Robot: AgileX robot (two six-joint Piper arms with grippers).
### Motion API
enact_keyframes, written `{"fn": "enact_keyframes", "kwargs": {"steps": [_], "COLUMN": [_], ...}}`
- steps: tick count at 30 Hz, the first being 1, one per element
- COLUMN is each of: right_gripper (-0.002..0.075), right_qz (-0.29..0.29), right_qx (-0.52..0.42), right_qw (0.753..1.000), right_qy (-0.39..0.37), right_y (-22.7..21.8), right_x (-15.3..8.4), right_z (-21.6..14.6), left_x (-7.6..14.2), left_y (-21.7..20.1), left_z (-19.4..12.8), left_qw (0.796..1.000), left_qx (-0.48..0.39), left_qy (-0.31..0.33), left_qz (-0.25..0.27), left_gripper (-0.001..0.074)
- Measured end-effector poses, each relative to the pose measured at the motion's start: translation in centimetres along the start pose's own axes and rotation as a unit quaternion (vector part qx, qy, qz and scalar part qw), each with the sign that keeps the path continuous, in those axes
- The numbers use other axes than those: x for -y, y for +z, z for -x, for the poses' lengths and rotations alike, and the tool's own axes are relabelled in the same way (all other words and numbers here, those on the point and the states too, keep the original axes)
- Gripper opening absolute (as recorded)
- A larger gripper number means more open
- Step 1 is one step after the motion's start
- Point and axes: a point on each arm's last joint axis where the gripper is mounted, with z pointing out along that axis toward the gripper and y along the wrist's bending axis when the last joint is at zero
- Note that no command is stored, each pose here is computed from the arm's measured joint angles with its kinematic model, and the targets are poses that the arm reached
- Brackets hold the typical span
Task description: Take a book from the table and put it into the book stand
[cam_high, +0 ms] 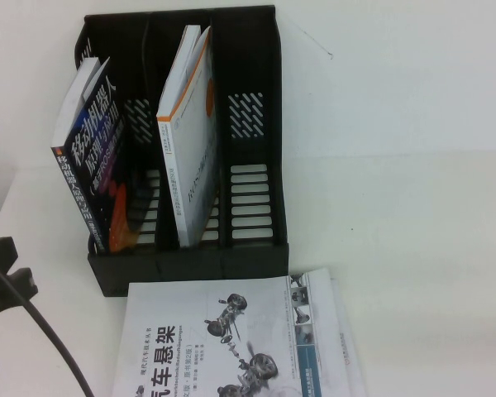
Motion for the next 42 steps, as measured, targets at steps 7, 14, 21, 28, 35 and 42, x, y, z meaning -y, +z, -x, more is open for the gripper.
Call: {"fn": "enact_keyframes", "kwargs": {"steps": [7,14,21,28,35,42], "right_gripper": [0.0004,0.0004,0.0004,0.0004,0.0,-0.0001], "right_qz": [-0.004,-0.004,-0.004,-0.004,-0.004,-0.004], "right_qx": [-0.005,-0.005,-0.005,-0.005,-0.004,-0.004], "right_qw": [1.0,1.0,1.0,1.0,1.0,1.0], "right_qy": [0.0,0.0,0.0,0.0,0.0,0.0], "right_y": [0.0,0.0,0.0,0.0,0.0,0.0], "right_x": [0.1,0.1,0.1,0.1,0.1,0.1], "right_z": [-0.1,-0.1,-0.1,-0.1,-0.1,-0.1], "left_x": [0.0,0.0,0.2,-0.1,-2.3,-5.2], "left_y": [0.0,0.0,-3.0,-7.5,-8.1,-5.2], "left_z": [0.0,-0.1,-0.1,0.0,-2.9,-10.5], "left_qw": [1.0,1.0,1.0,0.994,0.976,0.976], "left_qx": [-0.002,-0.003,0.02,0.105,0.192,0.183], "left_qy": [0.0,0.0,0.003,0.036,0.071,0.063], "left_qz": [0.0,0.001,-0.012,-0.003,0.069,0.101], "left_gripper": [-0.0001,-0.0002,-0.0002,-0.0002,-0.0002,-0.0002]}}
